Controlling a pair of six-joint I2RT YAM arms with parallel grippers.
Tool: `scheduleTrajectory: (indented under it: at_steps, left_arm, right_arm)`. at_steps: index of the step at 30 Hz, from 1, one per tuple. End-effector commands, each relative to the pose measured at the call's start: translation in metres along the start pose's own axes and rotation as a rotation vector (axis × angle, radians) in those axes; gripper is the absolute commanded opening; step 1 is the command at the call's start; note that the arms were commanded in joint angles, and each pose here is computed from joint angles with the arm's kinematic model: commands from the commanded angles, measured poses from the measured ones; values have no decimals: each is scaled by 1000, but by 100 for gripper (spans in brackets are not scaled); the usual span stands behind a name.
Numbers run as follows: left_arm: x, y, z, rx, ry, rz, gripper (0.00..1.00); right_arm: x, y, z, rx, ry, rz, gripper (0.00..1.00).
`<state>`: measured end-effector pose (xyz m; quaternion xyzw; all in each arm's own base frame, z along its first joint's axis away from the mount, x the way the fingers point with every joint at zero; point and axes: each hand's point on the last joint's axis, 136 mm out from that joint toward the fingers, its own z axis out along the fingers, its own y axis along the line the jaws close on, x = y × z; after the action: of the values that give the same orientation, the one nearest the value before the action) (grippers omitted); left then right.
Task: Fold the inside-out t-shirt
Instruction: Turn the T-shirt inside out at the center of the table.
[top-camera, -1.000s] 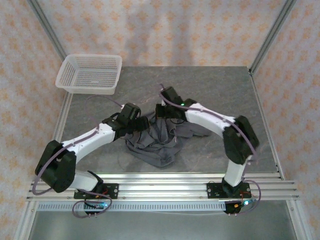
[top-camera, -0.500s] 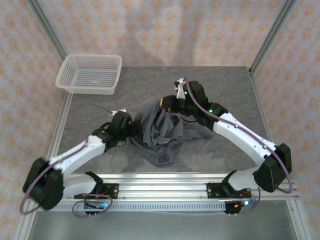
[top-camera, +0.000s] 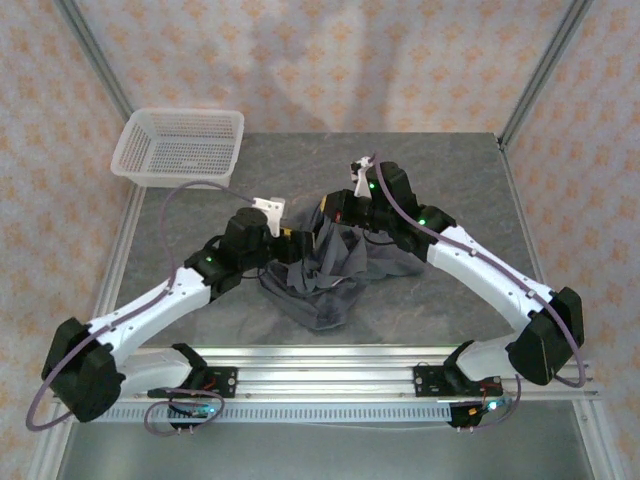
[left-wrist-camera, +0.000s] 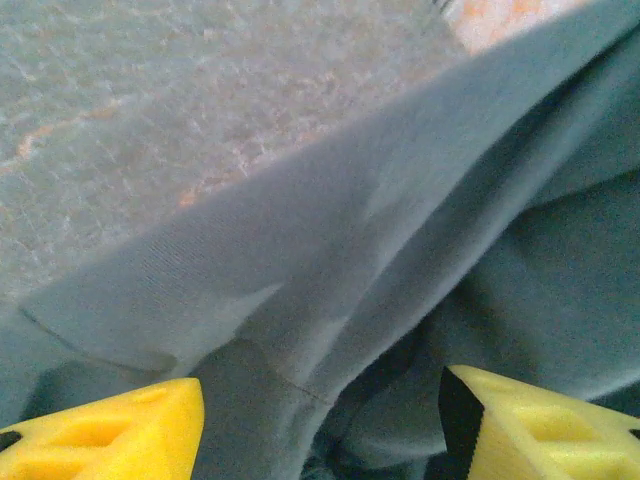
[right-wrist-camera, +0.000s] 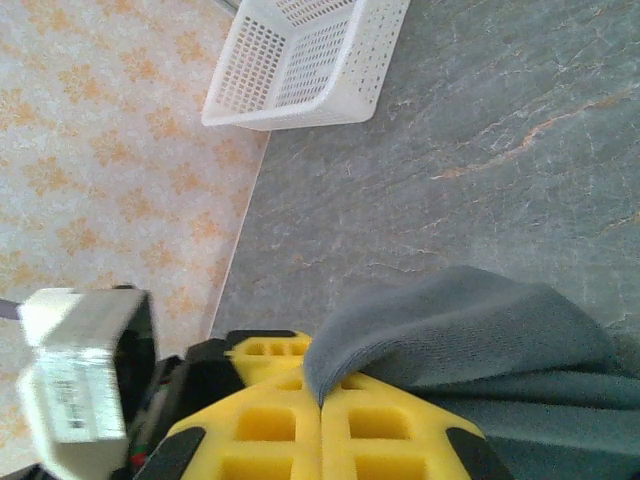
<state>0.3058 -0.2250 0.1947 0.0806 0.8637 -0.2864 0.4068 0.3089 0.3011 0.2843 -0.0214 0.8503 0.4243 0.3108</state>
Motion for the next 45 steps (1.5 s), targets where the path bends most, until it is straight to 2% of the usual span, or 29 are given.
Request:
scheduleTrajectory:
  at_steps: [1,7,13,15,18,19,20,21,22,24,26,29,31,34,37,38,40,43,45]
  left_arm:
    - [-18,6,6,-60,-54,14,65]
    - [-24,34,24,-218,-51,-17,65]
    - [-19,20,58,-128,16,-29,65]
    - [-19,20,59,-132,15,-27,64]
    - [-21,20,56,-139,19,-1,58]
    - [-22,18,54,-131,22,14,49]
    - [-23,13,51,-110,30,22,24]
    - [-24,7,46,-77,36,16,3]
    - [-27,-1,39,-24,40,-14,0]
    - [-35,-23,22,142,46,-125,0]
    - [-50,-46,1,309,54,-259,0]
    - [-59,-60,-24,363,71,-307,0]
    - [-61,-62,-33,359,74,-310,0]
    - [-58,-58,-38,330,78,-303,0]
    - [-50,-48,-38,265,100,-290,0]
    - [-48,-46,-39,255,107,-286,0]
    - [-47,-45,-39,251,105,-291,0]
    - [-46,-46,-39,255,109,-298,0]
    - [-47,-46,-38,253,112,-298,0]
  right_arm:
    - [-13,16,-13,-36,-43,14,0]
    - [-4,14,-12,-35,-17,23,0]
    - [-1,13,-15,-33,-19,46,0]
    - [1,9,-16,-14,-11,46,0]
    - [3,3,-19,28,0,25,0]
    - [1,-3,-21,58,-8,24,0]
    - [-2,-15,-24,104,-28,46,0]
    - [-6,-29,-27,148,-52,80,0]
    - [-9,-45,-30,172,-74,120,0]
    - [-9,-70,-32,183,-91,157,0]
    - [4,-94,-29,234,-71,85,4]
    - [37,-128,-10,285,19,32,5]
    - [48,-131,-3,252,40,62,5]
    - [45,-111,-17,191,-35,62,10]
    - [38,-85,-51,217,-175,-40,34]
    - [38,-73,-62,222,-220,-104,38]
    - [46,-48,-70,201,-268,-227,38]
    - [68,-12,-59,143,-260,-427,33]
    - [73,-10,-43,200,-264,-539,32]
